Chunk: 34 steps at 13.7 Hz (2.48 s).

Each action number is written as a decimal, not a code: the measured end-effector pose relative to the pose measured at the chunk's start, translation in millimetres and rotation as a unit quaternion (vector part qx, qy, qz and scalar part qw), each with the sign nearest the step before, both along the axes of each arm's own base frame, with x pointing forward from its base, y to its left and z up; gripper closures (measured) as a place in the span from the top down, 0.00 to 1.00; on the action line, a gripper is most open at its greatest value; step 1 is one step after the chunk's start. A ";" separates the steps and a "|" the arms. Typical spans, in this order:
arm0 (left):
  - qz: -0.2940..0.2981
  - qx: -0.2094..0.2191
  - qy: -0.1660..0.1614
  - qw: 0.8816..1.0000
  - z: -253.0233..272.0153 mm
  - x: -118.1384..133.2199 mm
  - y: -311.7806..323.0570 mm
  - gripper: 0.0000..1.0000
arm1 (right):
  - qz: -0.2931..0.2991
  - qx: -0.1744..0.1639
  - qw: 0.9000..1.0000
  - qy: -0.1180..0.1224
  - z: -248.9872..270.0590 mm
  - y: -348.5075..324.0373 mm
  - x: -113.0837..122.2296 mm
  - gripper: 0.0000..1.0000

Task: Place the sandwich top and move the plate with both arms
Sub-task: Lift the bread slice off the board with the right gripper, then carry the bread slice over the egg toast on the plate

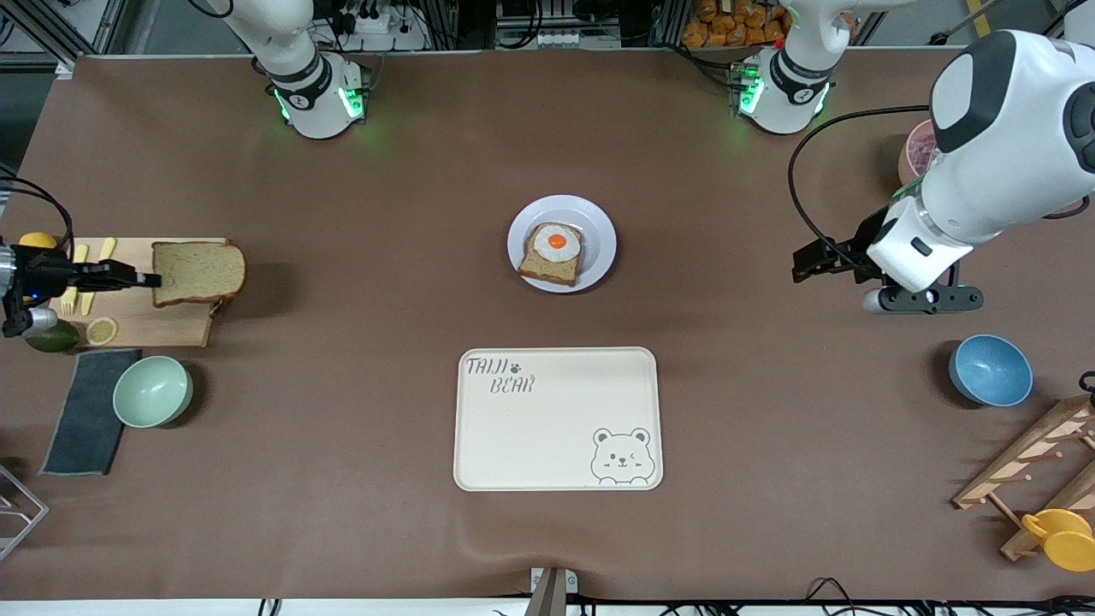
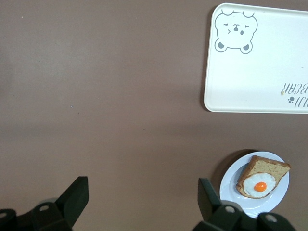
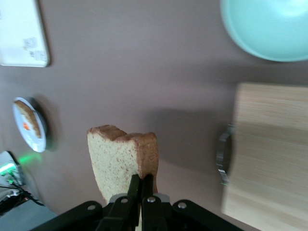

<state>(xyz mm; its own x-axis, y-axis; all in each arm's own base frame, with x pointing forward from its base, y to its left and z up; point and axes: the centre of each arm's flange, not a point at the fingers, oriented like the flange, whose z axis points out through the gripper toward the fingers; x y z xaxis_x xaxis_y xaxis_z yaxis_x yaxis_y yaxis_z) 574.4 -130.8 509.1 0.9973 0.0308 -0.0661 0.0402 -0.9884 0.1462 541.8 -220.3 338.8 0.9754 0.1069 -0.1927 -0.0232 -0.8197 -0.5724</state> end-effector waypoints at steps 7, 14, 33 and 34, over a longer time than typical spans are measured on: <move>-0.009 -0.028 0.049 0.998 -47.0 5.8 -26.2 1.00 | -0.034 -0.044 0.998 -0.021 29.1 147.1 -2.5 0.04; -0.015 -0.027 0.061 0.998 -60.4 4.5 -33.9 1.00 | -0.084 0.043 0.995 -0.012 11.7 256.8 -27.5 0.04; -0.023 -0.027 0.071 0.997 -73.6 5.6 -38.2 1.00 | -0.205 -0.037 0.977 -0.052 -64.0 579.3 -162.7 0.04; -0.024 -0.027 0.072 0.997 -74.4 5.7 -38.3 1.00 | -0.204 -0.035 0.977 -0.052 -63.4 585.2 -168.3 0.04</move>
